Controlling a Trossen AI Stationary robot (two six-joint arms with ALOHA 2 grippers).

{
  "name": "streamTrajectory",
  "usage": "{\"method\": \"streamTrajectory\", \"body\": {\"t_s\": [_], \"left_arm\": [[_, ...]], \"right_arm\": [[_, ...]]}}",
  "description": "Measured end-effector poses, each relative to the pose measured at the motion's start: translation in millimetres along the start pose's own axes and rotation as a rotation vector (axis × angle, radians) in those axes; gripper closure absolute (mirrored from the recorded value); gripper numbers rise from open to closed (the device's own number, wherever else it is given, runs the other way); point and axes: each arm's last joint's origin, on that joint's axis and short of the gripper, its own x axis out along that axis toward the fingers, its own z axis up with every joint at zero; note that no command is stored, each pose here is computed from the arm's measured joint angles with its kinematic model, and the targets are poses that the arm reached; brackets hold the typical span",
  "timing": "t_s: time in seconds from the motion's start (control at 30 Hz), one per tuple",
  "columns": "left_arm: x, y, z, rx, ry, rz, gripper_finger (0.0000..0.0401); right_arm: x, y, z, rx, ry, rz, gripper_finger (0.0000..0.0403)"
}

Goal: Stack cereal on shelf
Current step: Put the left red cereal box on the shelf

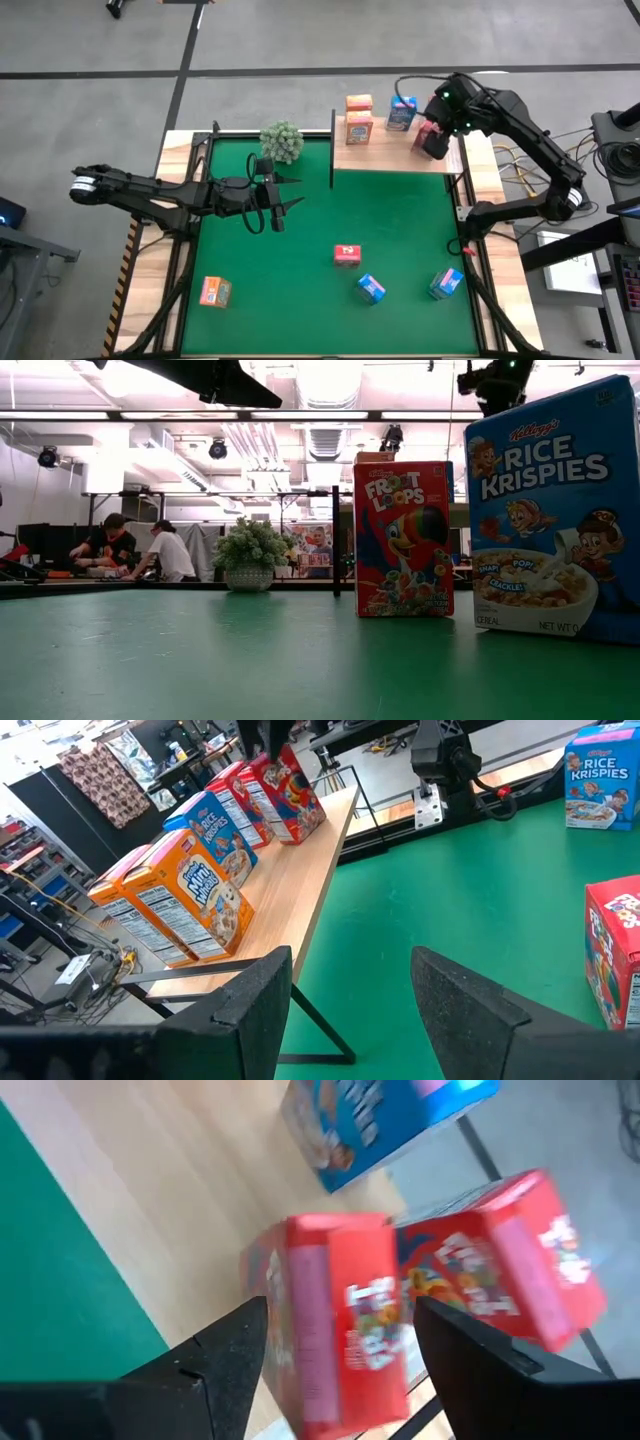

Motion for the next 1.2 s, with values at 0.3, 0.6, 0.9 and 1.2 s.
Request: {"method": "streamTrajectory", "body": {"t_s": [0.3, 0.6, 0.9, 1.2], "left_arm": [[0, 0, 0, 0.000, 0.000, 0.000, 0.0211], [0, 0, 0, 0.003, 0.000, 0.000, 0.0211], [0, 0, 0, 0.004, 0.003, -0.001, 0.0211], [0, 0, 0, 0.004, 0.003, -0.001, 0.0211]], "right_arm": [[-33, 7, 8, 0.099, -0.178, 0.171, 0.0177], [-23, 47, 8, -0.001, -0.152, 0.211, 0.0283], [14, 71, -6, -0.114, 0.007, -0.009, 0.0388], [34, 72, -18, -0.162, 0.103, -0.217, 0.0394]]}}
